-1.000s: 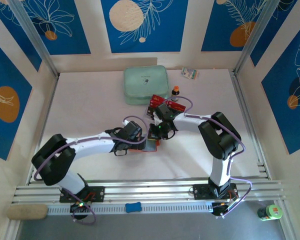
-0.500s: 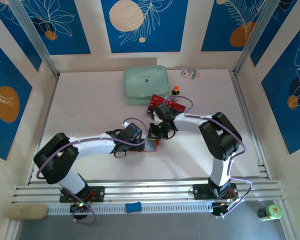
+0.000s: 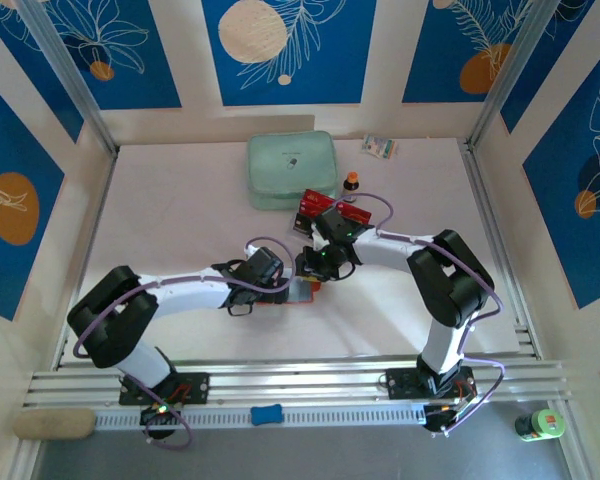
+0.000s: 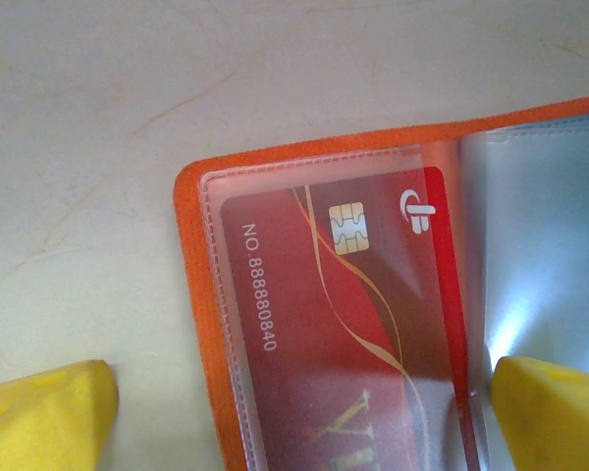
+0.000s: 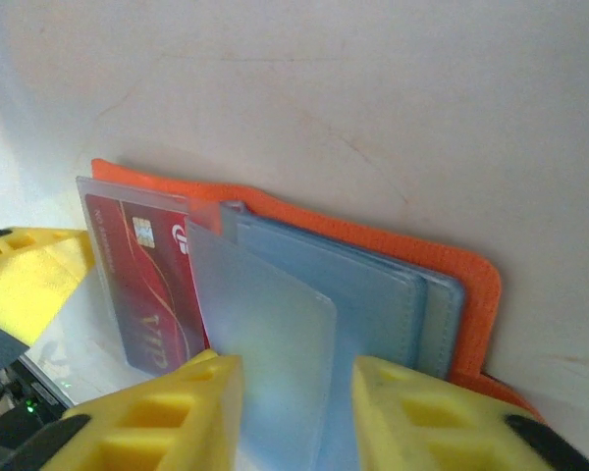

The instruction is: Put the credit cards into the card holder

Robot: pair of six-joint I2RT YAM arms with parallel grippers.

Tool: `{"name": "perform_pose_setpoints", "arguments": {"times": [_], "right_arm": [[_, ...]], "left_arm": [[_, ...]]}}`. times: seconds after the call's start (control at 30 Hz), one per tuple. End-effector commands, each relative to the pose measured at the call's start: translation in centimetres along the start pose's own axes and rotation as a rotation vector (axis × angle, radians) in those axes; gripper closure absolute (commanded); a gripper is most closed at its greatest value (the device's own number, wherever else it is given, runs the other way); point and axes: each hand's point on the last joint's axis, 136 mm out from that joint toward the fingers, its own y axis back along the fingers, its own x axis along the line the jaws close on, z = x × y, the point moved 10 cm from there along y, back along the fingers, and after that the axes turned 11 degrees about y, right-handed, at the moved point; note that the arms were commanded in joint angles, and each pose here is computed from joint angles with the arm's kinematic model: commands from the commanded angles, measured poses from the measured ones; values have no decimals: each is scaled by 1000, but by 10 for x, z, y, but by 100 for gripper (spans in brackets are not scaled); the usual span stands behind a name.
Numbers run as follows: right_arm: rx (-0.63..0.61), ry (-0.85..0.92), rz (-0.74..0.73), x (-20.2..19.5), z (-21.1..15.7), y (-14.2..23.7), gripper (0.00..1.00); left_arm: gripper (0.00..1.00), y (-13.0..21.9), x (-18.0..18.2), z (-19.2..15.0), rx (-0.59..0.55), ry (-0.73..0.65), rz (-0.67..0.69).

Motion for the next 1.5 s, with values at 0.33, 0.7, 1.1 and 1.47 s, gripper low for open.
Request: {"name": "perform_pose_setpoints", "arguments": {"times": [0.33, 0.7, 1.1, 1.47], "right_arm": [[39, -12, 61, 1, 2, -12, 64], [28, 24, 118, 26, 8, 6, 57], [36, 20, 121, 60, 8, -2, 34], [72, 9, 88, 79, 18, -44, 32]], "left_arm": [[3, -1, 6, -8, 13, 5, 22], [1, 33, -2, 11, -71, 27, -65], [0, 71, 33, 21, -175, 126, -91], [0, 85, 61, 20, -185, 174, -88]]}}
